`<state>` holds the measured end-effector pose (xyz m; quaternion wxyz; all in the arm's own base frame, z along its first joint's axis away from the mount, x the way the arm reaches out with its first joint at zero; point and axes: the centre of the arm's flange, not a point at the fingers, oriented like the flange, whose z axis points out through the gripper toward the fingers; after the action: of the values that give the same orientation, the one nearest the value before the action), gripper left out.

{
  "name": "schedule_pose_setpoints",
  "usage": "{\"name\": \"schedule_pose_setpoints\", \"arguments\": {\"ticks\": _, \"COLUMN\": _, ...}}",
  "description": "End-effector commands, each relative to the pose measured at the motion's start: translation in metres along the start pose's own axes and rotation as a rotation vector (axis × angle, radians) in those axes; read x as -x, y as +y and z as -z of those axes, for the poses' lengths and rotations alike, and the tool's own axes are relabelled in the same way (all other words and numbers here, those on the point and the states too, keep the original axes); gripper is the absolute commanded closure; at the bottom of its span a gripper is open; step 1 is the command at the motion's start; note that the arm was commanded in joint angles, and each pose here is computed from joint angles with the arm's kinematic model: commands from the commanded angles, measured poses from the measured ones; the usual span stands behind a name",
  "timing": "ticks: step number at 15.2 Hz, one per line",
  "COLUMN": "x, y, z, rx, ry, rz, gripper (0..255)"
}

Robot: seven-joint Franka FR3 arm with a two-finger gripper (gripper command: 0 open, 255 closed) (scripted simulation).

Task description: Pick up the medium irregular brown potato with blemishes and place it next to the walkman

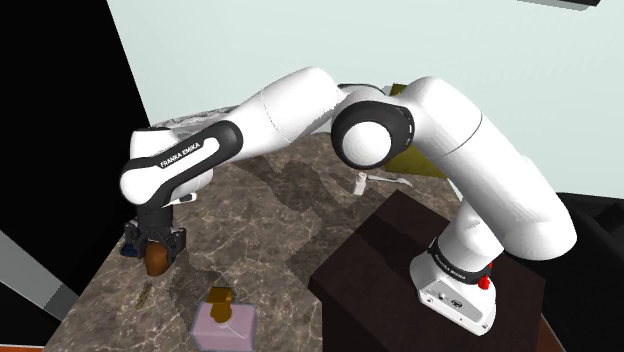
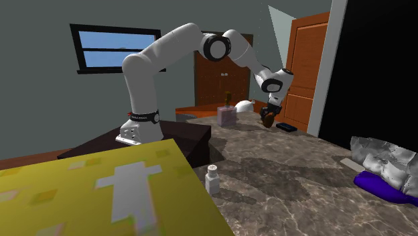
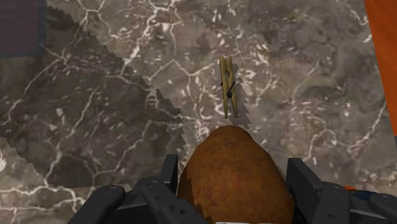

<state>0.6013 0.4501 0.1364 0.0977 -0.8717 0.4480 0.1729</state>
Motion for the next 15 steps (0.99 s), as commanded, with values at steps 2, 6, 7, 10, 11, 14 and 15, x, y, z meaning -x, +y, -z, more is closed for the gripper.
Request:
{"name": "schedule_pose_setpoints", "arguments": {"ticks": 2, "x": -0.002, "y": 0.0, "z": -0.003, "rx": 0.002, "ry": 0.001, "rz": -0.001, "gripper": 255}}
{"name": "schedule_pose_setpoints", "arguments": {"ticks": 6, "x": -0.002, "y": 0.0, "z": -0.003, "rx": 0.002, "ry": 0.001, "rz": -0.001, "gripper": 255}}
{"name": "schedule_pose_setpoints", "arguments": {"ticks": 7, "x": -0.001, "y": 0.001, "z": -0.003, "rx": 0.002, "ry": 0.001, "rz": -0.001, "gripper": 0}}
{"name": "schedule_pose_setpoints", "arguments": {"ticks": 10, "x": -0.002, "y": 0.001, "z": -0.004, "rx": 0.001, "ry": 0.001, "rz": -0.001, "gripper": 0}}
{"name": "schedule_pose_setpoints", "arguments": {"ticks": 11, "x": -0.002, "y": 0.001, "z": -0.004, "rx": 0.001, "ry": 0.001, "rz": -0.001, "gripper": 0}}
{"name": "schedule_pose_setpoints", "arguments": {"ticks": 14, "x": -0.001, "y": 0.0, "z": 0.024, "rx": 0.002, "ry": 0.001, "rz": -0.001, "gripper": 0}}
{"name": "schedule_pose_setpoints", "arguments": {"ticks": 15, "x": -0.001, "y": 0.0, "z": 0.037, "rx": 0.002, "ry": 0.001, "rz": -0.001, "gripper": 0}}
